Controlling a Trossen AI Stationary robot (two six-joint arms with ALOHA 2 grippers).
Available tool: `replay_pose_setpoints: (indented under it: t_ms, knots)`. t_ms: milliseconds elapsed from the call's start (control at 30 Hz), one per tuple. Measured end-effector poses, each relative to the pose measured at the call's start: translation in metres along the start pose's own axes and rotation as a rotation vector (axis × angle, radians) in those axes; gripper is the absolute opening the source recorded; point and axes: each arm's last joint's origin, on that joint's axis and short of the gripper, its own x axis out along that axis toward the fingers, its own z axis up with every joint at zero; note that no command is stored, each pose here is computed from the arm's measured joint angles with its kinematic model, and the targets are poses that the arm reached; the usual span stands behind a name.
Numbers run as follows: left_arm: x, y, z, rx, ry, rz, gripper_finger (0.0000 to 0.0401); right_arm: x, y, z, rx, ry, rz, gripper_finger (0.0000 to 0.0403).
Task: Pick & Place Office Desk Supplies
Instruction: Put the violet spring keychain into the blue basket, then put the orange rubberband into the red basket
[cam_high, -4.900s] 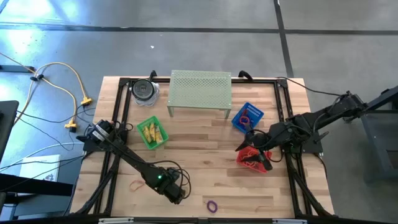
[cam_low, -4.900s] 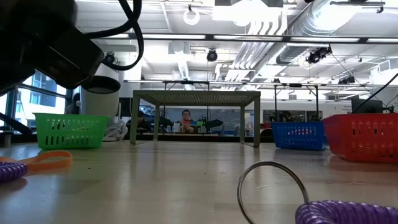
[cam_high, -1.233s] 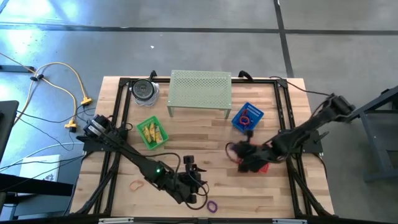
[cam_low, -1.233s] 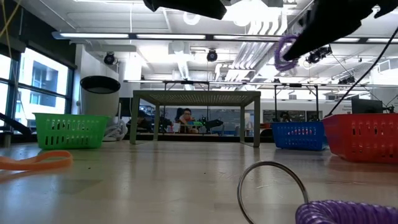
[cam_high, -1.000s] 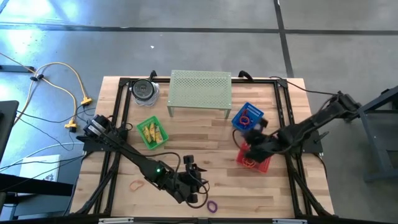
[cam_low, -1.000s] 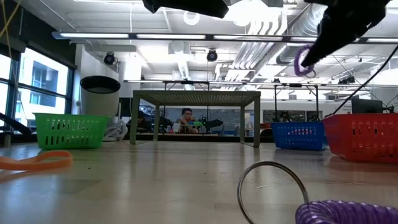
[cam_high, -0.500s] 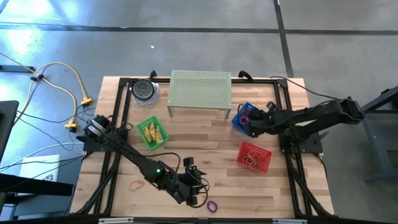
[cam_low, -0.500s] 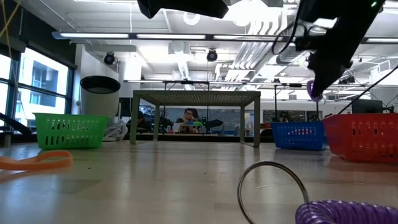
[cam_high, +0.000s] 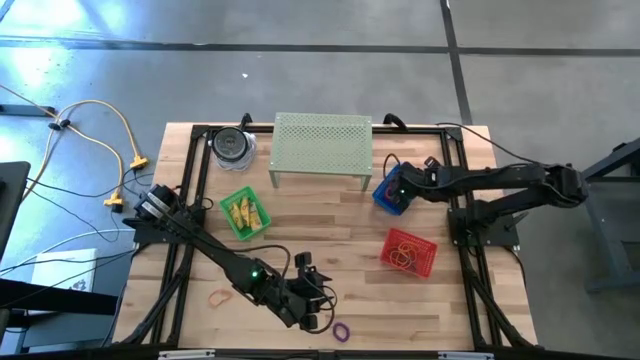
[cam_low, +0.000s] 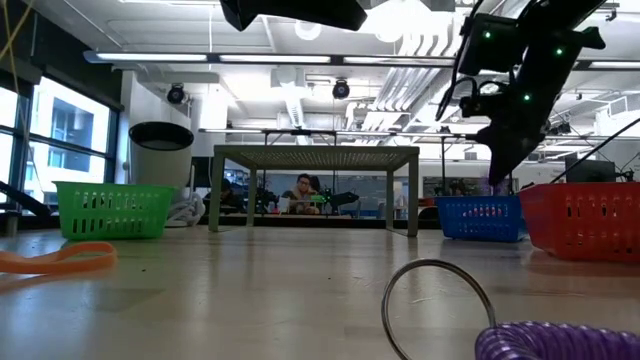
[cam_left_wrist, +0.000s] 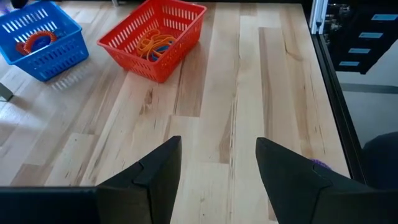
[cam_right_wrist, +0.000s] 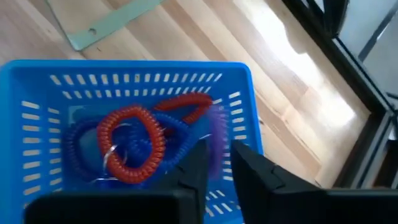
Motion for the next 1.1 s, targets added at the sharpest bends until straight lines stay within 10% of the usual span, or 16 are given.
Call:
replay_pose_setpoints:
  t_ms: [567, 1100]
  knots:
    - [-0.002, -0.002, -0.006, 0.007, 0.054, -0.027, 0.0201, -0.022, 0.004, 0.004, 0.038, -0.181, 0.042, 0.0189]
    - [-0.018, 0.012, -0.044, 0.273, 0.403, 0.105, 0.0200, -0.102, 0.059, -0.021, -0.136, -0.565, 0.535, 0.0188]
